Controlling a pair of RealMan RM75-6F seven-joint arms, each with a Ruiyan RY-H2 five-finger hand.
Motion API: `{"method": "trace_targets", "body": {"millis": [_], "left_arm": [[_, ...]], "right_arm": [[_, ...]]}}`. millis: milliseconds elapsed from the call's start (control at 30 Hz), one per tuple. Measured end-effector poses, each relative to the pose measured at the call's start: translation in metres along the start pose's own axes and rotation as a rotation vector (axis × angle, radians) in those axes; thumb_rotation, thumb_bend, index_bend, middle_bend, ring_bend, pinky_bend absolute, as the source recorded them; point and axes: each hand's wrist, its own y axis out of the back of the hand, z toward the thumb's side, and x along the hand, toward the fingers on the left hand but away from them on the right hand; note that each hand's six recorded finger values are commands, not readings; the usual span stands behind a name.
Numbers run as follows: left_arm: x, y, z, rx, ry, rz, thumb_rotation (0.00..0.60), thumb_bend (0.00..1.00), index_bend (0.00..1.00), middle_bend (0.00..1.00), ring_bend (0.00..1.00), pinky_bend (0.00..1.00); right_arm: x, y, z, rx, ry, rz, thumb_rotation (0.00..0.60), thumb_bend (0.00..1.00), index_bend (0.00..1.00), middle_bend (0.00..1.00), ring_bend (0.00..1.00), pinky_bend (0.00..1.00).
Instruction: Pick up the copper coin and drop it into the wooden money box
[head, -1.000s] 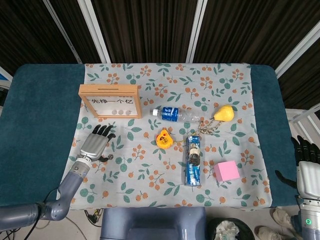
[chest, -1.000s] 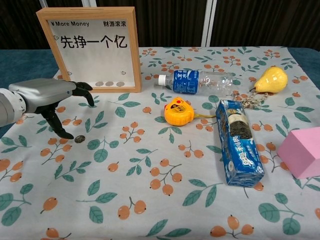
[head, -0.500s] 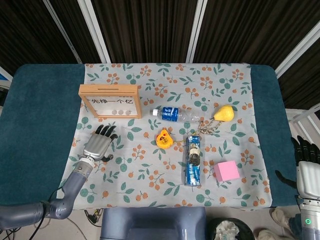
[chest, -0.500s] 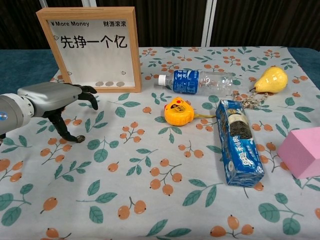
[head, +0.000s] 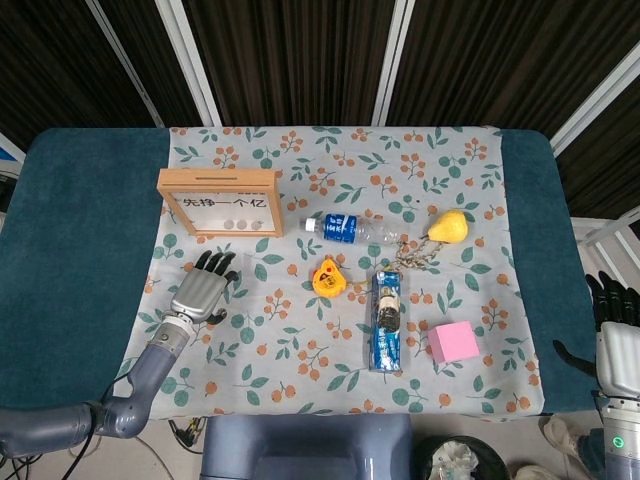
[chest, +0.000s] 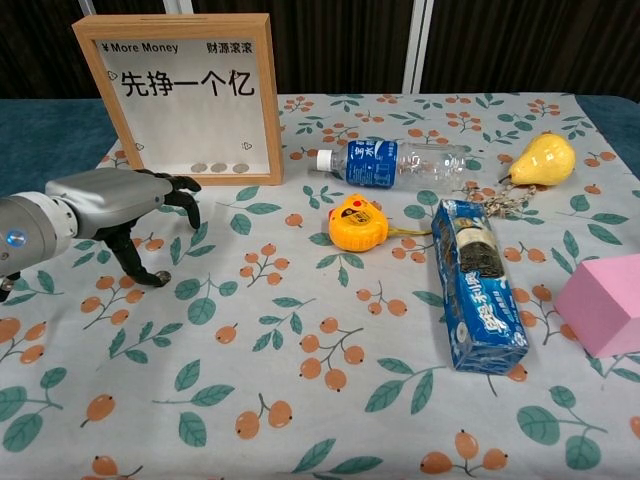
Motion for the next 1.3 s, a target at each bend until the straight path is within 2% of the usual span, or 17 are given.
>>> {"method": "trace_targets", "body": {"millis": [1300], "left_arm": [[-0.0054, -0.0062, -0.0046, 0.024, 0.003, -0.027, 0.6, 0.09, 0.34, 0.0, 0.0, 0.0]], "right_arm": [[-0.0006, -0.0021, 0.0001, -0.007, -0.023, 0.001, 0.6, 0.24, 0.0, 0.0, 0.0, 0.0]]}}
